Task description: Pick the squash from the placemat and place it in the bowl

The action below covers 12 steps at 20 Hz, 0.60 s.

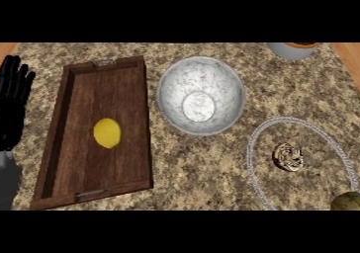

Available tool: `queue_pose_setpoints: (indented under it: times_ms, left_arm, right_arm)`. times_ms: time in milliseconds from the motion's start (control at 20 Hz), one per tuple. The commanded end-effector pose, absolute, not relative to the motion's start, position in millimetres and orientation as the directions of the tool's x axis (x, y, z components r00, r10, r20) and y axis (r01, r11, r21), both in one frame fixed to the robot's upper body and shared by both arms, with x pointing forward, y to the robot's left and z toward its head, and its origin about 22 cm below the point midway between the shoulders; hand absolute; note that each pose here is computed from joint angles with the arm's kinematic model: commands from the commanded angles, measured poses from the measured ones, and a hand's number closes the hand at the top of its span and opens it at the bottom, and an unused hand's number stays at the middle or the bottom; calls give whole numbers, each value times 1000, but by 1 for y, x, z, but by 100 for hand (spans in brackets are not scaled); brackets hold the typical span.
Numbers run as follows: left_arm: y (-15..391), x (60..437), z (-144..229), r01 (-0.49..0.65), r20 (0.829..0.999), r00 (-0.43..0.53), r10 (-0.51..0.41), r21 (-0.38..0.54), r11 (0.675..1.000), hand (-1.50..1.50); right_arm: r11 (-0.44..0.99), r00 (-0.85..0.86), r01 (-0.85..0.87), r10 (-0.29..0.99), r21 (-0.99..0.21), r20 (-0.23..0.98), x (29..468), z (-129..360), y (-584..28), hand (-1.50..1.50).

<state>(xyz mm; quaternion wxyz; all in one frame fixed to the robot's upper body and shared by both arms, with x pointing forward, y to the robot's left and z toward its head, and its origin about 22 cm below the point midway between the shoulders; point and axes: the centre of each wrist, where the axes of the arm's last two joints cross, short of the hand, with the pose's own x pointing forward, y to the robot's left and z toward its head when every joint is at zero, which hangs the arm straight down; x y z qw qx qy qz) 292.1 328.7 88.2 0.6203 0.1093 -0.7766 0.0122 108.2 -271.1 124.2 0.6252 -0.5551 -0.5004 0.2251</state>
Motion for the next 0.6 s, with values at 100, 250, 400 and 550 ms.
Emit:
queue_pose_setpoints:
  times_ms: [100,250,400,550]
  left_arm:
    - [318,300,91,-163,968,-209,-142,108,981,0]
    - [326,300,88,-145,964,-220,-149,119,982,0]
    - [314,299,95,-132,961,-233,-146,118,984,0]
    - [316,305,86,-135,967,-212,-142,115,984,0]
  right_arm:
    - [455,222,383,799,-804,558,97,189,-233,150]
    - [495,216,361,780,-790,588,118,192,-216,150]
    - [476,256,328,787,-816,562,148,205,-201,150]
    - [479,246,284,801,-830,546,177,221,-168,150]
